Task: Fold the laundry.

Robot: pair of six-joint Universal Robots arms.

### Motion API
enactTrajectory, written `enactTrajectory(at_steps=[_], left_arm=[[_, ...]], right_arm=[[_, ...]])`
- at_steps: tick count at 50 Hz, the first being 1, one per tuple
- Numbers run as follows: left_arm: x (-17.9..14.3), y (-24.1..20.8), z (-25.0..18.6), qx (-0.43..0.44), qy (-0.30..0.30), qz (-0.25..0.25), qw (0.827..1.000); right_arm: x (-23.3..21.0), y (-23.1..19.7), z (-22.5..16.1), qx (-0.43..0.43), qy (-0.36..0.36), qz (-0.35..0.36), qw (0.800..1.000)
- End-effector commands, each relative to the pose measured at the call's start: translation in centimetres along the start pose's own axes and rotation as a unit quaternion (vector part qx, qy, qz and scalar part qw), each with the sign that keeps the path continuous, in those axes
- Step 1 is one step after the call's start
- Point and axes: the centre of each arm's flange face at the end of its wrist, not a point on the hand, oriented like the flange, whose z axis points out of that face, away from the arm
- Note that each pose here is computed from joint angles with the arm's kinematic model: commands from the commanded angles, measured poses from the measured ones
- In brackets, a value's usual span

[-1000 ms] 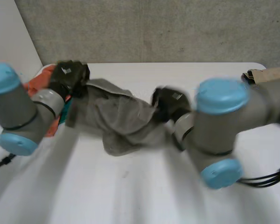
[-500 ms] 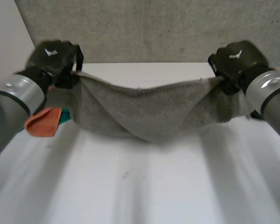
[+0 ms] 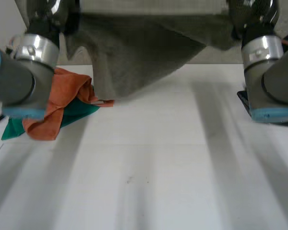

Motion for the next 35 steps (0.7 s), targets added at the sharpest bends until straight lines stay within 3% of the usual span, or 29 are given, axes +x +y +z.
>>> enactTrajectory(at_steps=[1,7,10,20,28,35], left_arm=[[2.4,6.4,-7.2,-0.164,0.043,-0.024,0.985],[4.6,9.8,-12.4,-0.266,0.077,-0.043,0.96],[5.2,9.4,-13.1,-0.271,0.085,-0.048,0.958],[4.3,5.7,-11.9,-0.234,0.077,-0.048,0.968],[3.6,3.1,-11.0,-0.22,0.071,-0.08,0.97],[3.4,2.3,-10.1,-0.205,0.069,-0.092,0.972]], right_arm=[[-5.3,7.1,-5.3,-0.147,-0.123,0.03,0.981],[-7.7,12.2,-8.8,-0.253,-0.187,0.052,0.948],[-7.2,12.6,-9.4,-0.288,-0.192,0.077,0.935],[-1.5,12.4,-8.8,-0.362,-0.129,0.254,0.887],[0.7,13.5,-10.6,-0.435,-0.146,0.297,0.837],[1.0,13.5,-12.2,-0.433,-0.199,0.242,0.845]])
